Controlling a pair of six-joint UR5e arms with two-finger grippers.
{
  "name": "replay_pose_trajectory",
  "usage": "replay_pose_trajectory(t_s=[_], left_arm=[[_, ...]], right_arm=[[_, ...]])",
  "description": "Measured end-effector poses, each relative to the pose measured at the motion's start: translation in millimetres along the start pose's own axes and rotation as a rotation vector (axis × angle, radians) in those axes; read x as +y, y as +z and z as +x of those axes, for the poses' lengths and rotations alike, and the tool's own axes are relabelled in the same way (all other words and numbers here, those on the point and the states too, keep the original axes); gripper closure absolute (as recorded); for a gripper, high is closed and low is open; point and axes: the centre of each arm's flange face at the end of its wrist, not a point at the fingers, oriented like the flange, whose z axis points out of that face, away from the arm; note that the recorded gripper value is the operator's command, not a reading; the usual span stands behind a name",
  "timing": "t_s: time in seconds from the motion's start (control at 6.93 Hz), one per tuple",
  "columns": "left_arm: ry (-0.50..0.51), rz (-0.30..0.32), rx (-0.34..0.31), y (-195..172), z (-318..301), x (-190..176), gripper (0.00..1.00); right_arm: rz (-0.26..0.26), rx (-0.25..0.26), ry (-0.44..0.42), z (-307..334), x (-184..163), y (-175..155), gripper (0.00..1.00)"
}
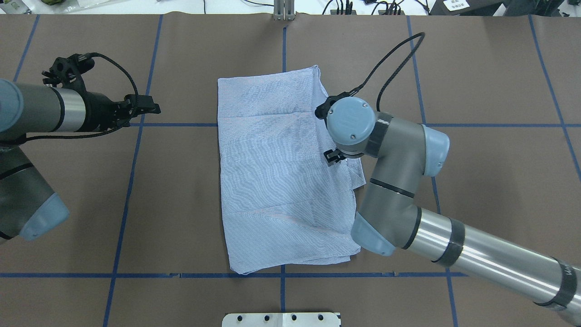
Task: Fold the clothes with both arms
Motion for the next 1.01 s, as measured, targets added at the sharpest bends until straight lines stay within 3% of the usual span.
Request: replay_pose_trajectory(t_s=[0.29, 0.43, 0.72, 1.01], left_arm=[[0.001, 0.0, 0.003, -0.5, 1.3, -0.1, 0.01], [0.002, 0.001, 0.004, -1.2, 2.2, 0.0, 0.01], [0.002, -0.001, 0.007, -2.1, 2.9, 0.3, 0.01], [0.002, -0.004, 0.007, -2.4, 2.5, 0.7, 0.01]], right_arm=[[-0.04, 0.012, 0.001, 26.6, 28.4, -20.7, 0.0], [-0.052, -0.003, 0.05, 26.0, 34.3, -34.2, 0.0], [-0.081, -0.065, 0.32, -1.6, 56.6, -51.8, 0.0], [-0.11, -0.147, 0.767, -54.3, 90.3, -59.2, 0.0]])
